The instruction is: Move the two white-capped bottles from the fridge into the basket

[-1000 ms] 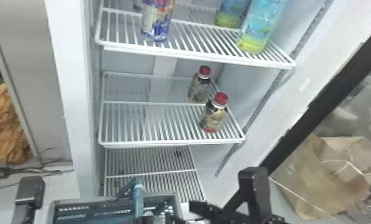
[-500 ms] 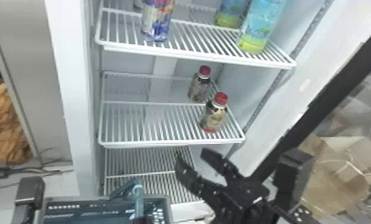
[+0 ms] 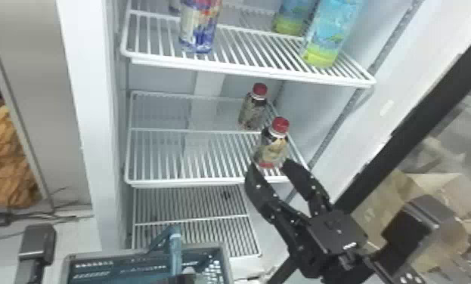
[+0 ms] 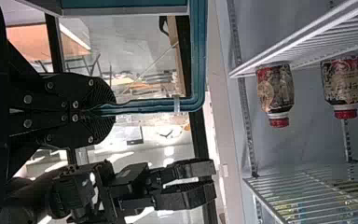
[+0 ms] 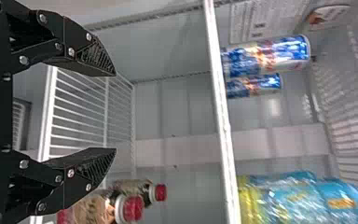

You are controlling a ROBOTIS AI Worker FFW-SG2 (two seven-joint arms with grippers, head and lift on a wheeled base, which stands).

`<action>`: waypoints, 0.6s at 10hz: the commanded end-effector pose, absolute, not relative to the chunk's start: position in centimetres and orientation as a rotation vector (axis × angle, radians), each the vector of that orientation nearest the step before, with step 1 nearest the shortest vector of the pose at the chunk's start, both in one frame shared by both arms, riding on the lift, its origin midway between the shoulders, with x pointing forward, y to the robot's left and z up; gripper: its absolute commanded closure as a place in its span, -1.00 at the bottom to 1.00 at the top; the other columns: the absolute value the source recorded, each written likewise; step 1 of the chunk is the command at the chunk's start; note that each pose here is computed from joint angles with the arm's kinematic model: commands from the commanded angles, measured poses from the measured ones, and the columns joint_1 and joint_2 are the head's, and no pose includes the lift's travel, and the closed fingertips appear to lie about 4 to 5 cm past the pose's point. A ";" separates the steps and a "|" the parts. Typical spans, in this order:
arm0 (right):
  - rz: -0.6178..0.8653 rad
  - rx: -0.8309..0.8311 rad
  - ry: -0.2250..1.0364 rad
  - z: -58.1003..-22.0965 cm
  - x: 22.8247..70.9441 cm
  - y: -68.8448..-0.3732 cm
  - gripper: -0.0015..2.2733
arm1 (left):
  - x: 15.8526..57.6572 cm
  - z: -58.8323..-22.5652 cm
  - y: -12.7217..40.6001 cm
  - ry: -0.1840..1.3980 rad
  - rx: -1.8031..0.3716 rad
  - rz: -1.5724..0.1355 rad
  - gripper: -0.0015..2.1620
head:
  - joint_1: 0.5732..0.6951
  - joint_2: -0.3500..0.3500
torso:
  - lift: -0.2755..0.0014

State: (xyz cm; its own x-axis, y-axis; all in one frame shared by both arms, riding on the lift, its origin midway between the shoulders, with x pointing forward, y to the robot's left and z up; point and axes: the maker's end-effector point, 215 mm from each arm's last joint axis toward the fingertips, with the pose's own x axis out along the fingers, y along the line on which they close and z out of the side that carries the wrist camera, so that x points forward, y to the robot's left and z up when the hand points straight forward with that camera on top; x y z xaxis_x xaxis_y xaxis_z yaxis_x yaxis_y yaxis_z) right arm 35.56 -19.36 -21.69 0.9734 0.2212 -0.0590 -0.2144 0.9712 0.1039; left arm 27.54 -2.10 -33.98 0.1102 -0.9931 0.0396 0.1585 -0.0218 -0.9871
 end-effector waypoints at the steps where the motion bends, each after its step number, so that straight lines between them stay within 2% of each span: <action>1: 0.188 0.092 0.032 -20.9 35.5 -20.1 -0.54 | 27.6 -34.0 -2.1 0.995 -1.166 -1.218 0.07 | 1.00 -1.00 | -0.89; 3: 0.124 0.064 0.003 -20.7 35.5 -21.6 -0.54 | 27.6 -34.0 -2.1 0.995 -1.166 -1.218 0.07 | 1.00 -1.00 | -0.89; 6: 0.063 0.020 -0.006 -22.4 35.7 -23.2 -0.54 | 27.4 -34.2 -2.0 0.998 -1.175 -1.211 0.07 | 1.00 -1.00 | -0.89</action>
